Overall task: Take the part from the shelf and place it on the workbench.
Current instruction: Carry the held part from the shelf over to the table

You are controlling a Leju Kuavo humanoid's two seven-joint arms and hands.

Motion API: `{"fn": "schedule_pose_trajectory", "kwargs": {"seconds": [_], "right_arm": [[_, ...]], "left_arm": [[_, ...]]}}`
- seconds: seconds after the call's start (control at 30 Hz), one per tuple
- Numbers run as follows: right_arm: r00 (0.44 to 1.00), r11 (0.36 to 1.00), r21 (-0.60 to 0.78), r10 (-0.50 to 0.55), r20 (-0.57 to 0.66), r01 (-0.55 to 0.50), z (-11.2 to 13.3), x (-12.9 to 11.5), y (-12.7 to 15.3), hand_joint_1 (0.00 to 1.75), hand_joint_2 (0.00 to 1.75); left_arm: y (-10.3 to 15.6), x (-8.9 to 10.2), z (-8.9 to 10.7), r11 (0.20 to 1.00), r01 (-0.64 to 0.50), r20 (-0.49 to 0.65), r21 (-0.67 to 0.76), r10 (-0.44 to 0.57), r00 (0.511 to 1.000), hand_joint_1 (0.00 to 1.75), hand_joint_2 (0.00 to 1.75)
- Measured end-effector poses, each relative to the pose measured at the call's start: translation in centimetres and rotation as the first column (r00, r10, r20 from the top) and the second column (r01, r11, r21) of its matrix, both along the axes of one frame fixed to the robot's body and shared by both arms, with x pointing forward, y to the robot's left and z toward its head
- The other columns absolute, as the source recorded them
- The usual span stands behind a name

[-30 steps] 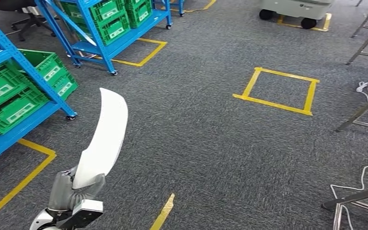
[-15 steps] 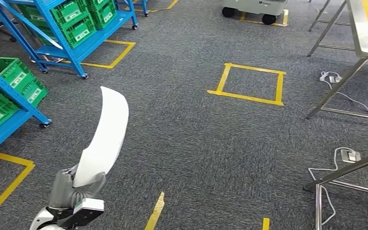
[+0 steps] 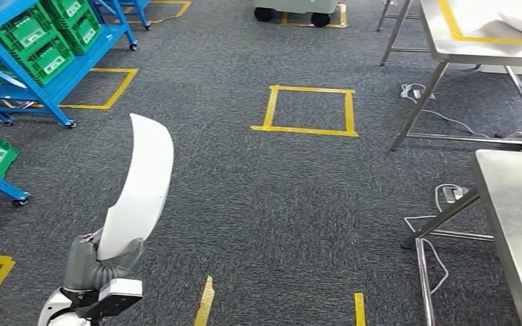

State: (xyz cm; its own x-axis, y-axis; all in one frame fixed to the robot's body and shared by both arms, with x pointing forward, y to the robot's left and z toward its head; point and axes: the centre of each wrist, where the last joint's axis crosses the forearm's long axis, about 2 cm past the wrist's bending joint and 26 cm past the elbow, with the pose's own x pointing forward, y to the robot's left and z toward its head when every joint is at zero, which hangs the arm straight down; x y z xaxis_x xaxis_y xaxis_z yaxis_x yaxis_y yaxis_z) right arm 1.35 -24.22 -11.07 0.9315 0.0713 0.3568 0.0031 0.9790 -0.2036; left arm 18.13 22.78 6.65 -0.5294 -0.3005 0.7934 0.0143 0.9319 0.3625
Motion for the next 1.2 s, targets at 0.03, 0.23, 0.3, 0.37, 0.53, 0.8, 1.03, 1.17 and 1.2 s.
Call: {"fn": "schedule_pose_trajectory", "kwargs": {"seconds": [0.03,0.23,0.3,0.37,0.53,0.8,1.03,1.17,1.2], "right_arm": [[1.0,1.0,0.002,0.001,0.002,-0.001,0.0,0.1,0.0,0.0,1.75],[1.0,1.0,0.013,0.004,0.002,-0.004,0.0,0.0,0.0,0.0,1.75],[1.0,1.0,0.015,0.006,0.007,-0.006,0.0,0.2,0.0,0.0,1.75],[1.0,1.0,0.02,0.009,0.011,-0.009,0.0,0.3,0.0,0.0,1.75],[1.0,1.0,0.027,0.015,0.016,-0.015,0.0,0.3,-0.2,0.0,1.75],[1.0,0.999,0.037,0.019,0.021,-0.02,0.0,0.3,-0.3,0.0,1.75],[1.0,0.999,0.04,0.02,0.022,-0.021,0.0,0.3,-0.3,0.0,1.75],[1.0,0.999,0.041,0.02,0.024,-0.021,0.0,0.4,-0.2,0.0,1.75],[1.0,0.999,0.042,0.02,0.022,-0.021,0.0,0.3,-0.2,0.0,1.75]], "left_arm": [[0.1,0.2,0.1,1.0,-0.001,0.002,-0.001,0.001,1.0,1.69,1.75],[-0.1,0.9,0.4,1.0,0.002,0.01,-0.009,-0.002,1.0,1.69,1.75],[-0.1,0.9,0.3,1.0,0.003,0.005,-0.012,-0.003,1.0,1.69,1.75],[0.0,1.1,0.2,1.0,0.006,-0.001,-0.013,-0.006,1.0,1.69,1.75],[0.2,1.8,0.3,1.0,0.014,0.002,-0.015,-0.014,1.0,1.69,1.75],[0.5,2.5,0.6,1.0,0.01,0.029,0.012,-0.01,1.0,1.69,1.75],[0.6,2.5,0.4,0.999,0.007,0.026,0.039,-0.009,1.0,1.69,1.75],[0.7,2.7,0.5,0.999,0.004,0.03,0.041,-0.005,1.0,1.69,1.75],[0.6,2.8,0.5,0.999,0.003,0.032,0.04,-0.004,0.999,1.69,1.75]]}}
